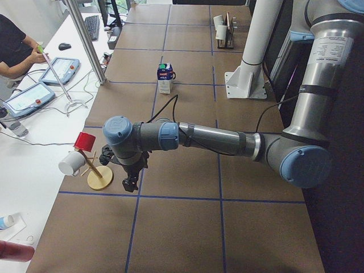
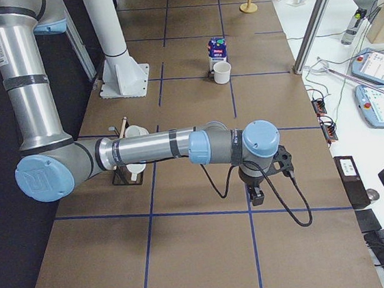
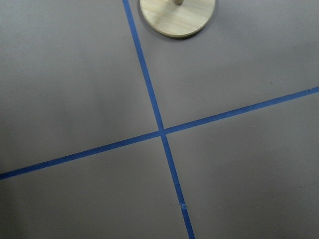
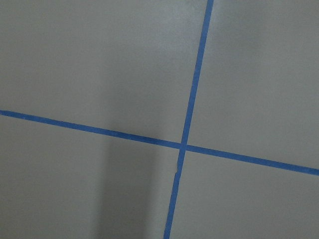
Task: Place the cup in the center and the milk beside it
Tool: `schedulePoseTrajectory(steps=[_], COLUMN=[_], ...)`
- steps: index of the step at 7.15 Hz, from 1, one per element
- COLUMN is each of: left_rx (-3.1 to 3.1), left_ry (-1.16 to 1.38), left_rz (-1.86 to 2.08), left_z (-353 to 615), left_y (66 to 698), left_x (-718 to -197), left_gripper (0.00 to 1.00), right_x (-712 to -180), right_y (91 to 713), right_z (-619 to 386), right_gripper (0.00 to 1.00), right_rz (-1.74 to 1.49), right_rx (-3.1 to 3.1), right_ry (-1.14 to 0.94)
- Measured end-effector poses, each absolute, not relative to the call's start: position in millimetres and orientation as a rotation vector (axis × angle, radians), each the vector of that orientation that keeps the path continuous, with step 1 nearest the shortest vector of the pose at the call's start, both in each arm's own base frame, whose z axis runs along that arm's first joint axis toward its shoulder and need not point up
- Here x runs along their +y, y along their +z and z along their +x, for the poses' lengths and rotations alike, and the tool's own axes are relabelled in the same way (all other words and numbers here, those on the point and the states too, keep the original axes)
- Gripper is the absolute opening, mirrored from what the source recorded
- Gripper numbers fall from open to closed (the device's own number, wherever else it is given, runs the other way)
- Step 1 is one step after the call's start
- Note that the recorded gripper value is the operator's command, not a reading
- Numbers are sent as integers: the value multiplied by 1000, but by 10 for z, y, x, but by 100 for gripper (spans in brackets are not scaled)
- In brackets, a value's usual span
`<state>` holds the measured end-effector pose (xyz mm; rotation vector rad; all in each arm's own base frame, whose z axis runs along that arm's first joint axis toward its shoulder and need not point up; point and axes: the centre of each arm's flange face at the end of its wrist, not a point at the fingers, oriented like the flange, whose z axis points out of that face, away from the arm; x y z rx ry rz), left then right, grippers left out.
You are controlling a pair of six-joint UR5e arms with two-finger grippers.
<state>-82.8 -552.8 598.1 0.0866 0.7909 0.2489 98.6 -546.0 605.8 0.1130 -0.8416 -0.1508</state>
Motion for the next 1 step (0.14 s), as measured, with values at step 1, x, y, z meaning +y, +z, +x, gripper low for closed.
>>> schedulePoseTrajectory(steps=[1], left_rx=[790], left_ry=[248], left_rz=[87], left_z=[-834], left_y=[5986], left_x=[-5511], left_gripper=[100], right_x=[-5449], right_y=[6080], right_z=[947], right_gripper=[100], right_rz=[103], right_rx=[-842], right_ry=[-157])
